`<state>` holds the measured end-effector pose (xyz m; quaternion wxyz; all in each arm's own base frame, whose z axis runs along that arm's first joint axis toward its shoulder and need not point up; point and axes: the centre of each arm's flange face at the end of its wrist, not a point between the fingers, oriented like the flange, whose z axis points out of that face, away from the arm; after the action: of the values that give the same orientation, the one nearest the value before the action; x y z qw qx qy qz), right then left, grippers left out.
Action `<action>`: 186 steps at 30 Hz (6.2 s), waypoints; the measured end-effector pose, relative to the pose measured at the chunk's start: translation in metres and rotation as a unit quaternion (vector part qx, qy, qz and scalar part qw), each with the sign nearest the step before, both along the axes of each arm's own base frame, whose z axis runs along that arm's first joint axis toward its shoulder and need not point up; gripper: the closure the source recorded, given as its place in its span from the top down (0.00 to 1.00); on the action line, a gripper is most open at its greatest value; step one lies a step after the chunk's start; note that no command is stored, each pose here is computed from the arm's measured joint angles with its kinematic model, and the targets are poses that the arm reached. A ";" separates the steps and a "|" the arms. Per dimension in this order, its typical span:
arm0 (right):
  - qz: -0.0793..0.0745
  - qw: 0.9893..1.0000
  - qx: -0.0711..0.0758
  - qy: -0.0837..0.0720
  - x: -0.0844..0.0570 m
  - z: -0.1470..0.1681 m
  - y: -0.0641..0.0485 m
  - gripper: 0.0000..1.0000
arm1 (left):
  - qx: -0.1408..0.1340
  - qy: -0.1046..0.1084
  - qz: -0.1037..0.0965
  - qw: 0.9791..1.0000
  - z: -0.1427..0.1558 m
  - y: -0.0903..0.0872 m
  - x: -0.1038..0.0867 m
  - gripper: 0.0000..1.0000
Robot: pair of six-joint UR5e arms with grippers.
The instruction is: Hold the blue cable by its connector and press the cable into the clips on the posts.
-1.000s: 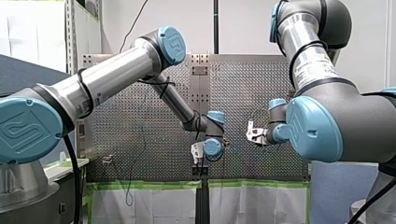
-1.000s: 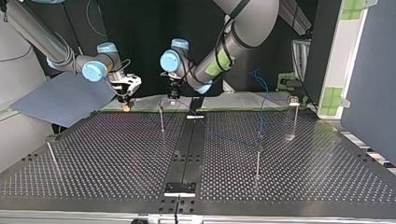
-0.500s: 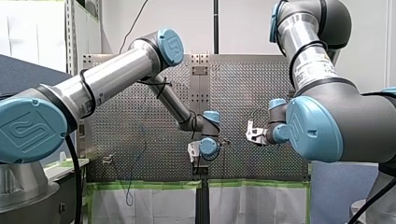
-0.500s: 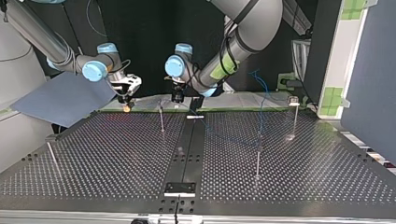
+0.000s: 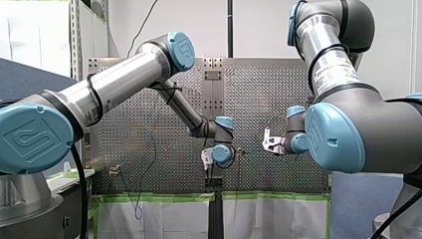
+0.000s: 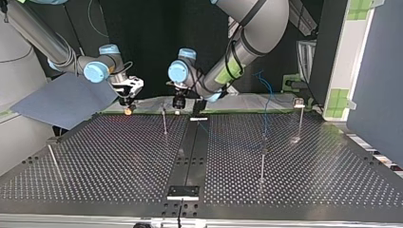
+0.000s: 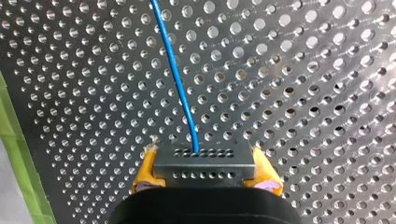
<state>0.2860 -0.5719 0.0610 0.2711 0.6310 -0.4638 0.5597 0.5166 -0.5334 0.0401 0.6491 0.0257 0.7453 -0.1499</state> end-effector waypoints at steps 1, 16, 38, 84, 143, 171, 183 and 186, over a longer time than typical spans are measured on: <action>0.000 1.000 0.000 0.000 0.000 0.000 0.000 0.00 | -0.001 -0.001 0.000 1.000 0.001 -0.001 0.001 0.00; 0.002 1.000 -0.004 0.001 0.002 -0.005 0.000 0.00 | -0.002 -0.003 -0.001 1.000 0.001 -0.005 0.001 0.00; -0.001 1.000 -0.014 0.000 -0.001 -0.007 -0.005 0.00 | -0.014 -0.010 -0.009 1.000 0.004 -0.018 0.027 0.00; -0.015 0.999 -0.034 -0.006 0.002 -0.002 -0.044 0.00 | -0.016 -0.030 0.006 0.999 0.019 0.002 0.076 0.00; -0.004 1.000 -0.007 -0.004 0.005 -0.007 -0.036 0.00 | 0.145 0.052 -0.065 0.986 0.025 -0.023 -0.076 1.00; -0.005 1.000 -0.007 -0.004 0.003 -0.007 -0.037 0.00 | 0.106 0.035 -0.068 0.991 0.028 -0.028 -0.068 1.00; -0.005 1.000 -0.006 -0.005 0.003 -0.007 -0.037 0.00 | 0.121 0.047 -0.060 0.990 0.037 -0.020 -0.079 1.00; -0.004 1.000 -0.006 -0.005 0.003 -0.007 -0.037 0.00 | 0.116 0.040 -0.054 0.991 0.046 -0.015 -0.080 1.00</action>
<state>0.2886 -0.6093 0.0540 0.2752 0.6246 -0.4645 0.5642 0.4371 -0.5482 0.0860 0.6022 0.1350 0.7807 -0.0981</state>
